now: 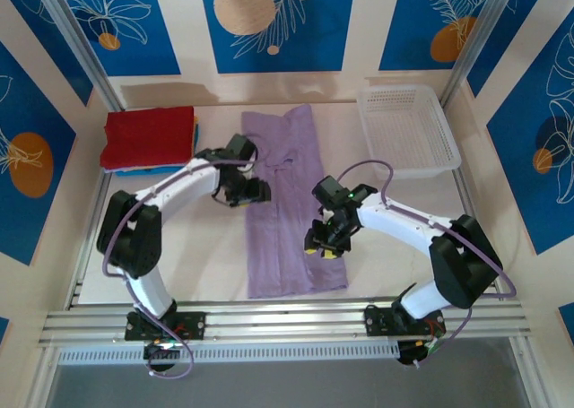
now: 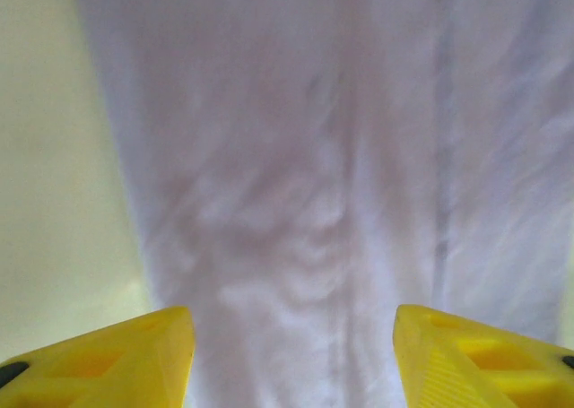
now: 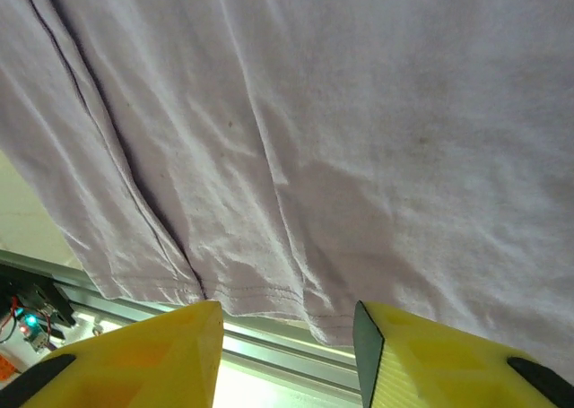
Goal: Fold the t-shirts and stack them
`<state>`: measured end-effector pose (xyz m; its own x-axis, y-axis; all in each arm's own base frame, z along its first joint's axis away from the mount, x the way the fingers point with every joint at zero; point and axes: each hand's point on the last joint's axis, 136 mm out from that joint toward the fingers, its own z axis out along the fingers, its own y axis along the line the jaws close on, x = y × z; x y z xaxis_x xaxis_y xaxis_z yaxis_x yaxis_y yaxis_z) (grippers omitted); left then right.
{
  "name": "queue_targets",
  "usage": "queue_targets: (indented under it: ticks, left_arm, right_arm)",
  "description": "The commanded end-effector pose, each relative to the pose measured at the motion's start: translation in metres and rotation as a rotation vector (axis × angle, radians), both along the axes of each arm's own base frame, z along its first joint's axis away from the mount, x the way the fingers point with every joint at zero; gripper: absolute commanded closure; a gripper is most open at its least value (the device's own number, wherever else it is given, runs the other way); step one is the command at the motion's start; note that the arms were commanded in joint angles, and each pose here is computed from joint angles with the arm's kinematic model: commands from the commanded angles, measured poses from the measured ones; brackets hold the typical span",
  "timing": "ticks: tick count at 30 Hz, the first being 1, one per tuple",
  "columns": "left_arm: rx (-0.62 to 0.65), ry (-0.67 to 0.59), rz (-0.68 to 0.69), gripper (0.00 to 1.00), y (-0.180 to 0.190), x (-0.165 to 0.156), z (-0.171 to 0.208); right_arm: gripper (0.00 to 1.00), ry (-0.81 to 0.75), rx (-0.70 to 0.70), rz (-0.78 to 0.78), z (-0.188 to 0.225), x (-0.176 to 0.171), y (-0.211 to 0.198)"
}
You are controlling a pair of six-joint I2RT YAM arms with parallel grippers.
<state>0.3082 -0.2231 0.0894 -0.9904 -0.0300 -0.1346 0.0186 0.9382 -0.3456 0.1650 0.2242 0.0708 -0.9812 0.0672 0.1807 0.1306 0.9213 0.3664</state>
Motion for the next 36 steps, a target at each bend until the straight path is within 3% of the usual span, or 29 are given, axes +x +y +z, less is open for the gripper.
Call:
queue_targets:
  ticks: [1, 9, 15, 29, 36]
  left_arm:
    - [-0.005, -0.022, 0.080, 0.39, 0.021, -0.017, 0.002]
    - [-0.005, 0.001, 0.147, 0.39, 0.059, -0.083, -0.008]
    - [-0.012, 0.022, 0.183, 0.38, 0.076, -0.114, -0.021]
    - [0.002, 0.032, 0.194, 0.38, 0.086, -0.128, -0.028]
    - [0.011, 0.032, 0.201, 0.38, 0.088, -0.130, -0.029]
  right_arm:
    - [0.61, 0.027, 0.061, 0.044, 0.000, -0.014, 0.023]
    - [0.67, 0.068, 0.116, 0.113, -0.015, -0.034, 0.068]
    - [0.70, 0.120, 0.114, 0.162, -0.028, -0.044, 0.087]
    - [0.70, 0.199, 0.100, 0.194, -0.045, -0.050, 0.100]
    - [0.77, 0.205, 0.103, 0.205, -0.046, -0.050, 0.101]
